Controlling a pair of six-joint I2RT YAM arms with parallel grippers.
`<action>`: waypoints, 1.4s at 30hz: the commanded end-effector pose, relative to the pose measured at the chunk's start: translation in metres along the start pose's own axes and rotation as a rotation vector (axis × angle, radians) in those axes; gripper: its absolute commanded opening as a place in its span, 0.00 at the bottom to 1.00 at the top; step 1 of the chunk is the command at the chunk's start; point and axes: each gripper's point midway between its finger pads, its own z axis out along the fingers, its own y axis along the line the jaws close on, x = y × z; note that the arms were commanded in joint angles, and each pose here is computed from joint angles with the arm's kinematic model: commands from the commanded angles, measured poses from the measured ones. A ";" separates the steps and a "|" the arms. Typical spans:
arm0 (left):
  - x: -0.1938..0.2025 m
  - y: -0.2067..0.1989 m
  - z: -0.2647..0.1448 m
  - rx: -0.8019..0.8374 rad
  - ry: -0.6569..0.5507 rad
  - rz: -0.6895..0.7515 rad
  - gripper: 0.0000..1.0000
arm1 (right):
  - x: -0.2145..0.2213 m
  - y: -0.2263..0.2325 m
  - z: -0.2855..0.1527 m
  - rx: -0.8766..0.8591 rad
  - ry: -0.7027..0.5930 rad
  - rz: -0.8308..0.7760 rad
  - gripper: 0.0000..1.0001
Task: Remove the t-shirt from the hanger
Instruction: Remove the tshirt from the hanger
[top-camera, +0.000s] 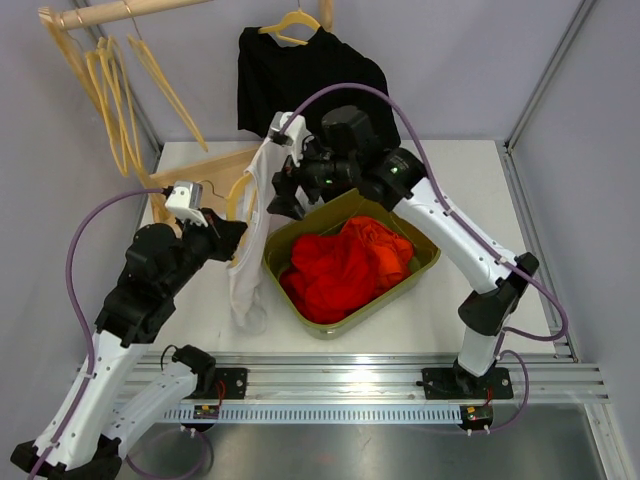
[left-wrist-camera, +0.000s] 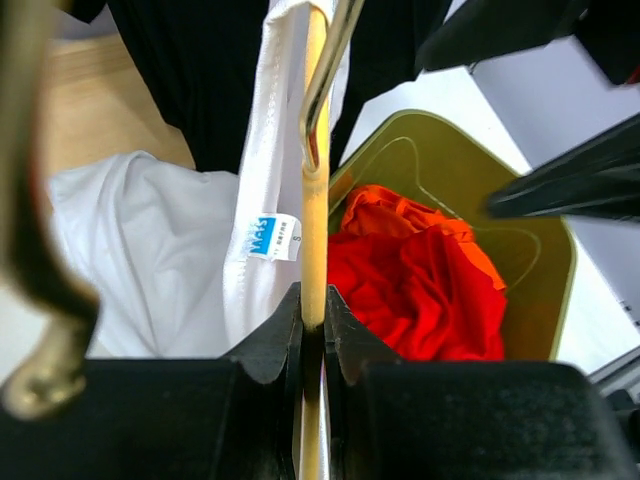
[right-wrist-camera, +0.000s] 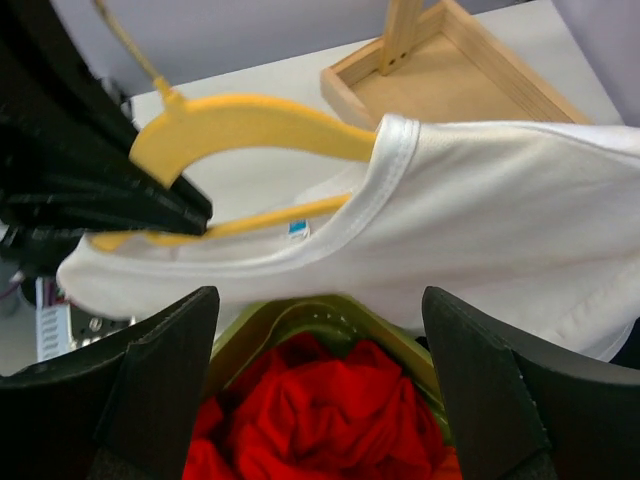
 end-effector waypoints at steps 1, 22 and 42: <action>-0.040 -0.016 -0.004 0.042 -0.133 -0.092 0.00 | -0.043 -0.026 0.007 0.271 -0.139 0.032 0.89; -0.043 -0.017 -0.010 0.046 -0.153 -0.110 0.00 | -0.043 -0.026 0.049 0.317 -0.133 0.118 0.56; -0.041 -0.016 -0.015 0.053 -0.168 -0.104 0.00 | -0.042 -0.020 0.062 0.256 -0.133 0.107 0.13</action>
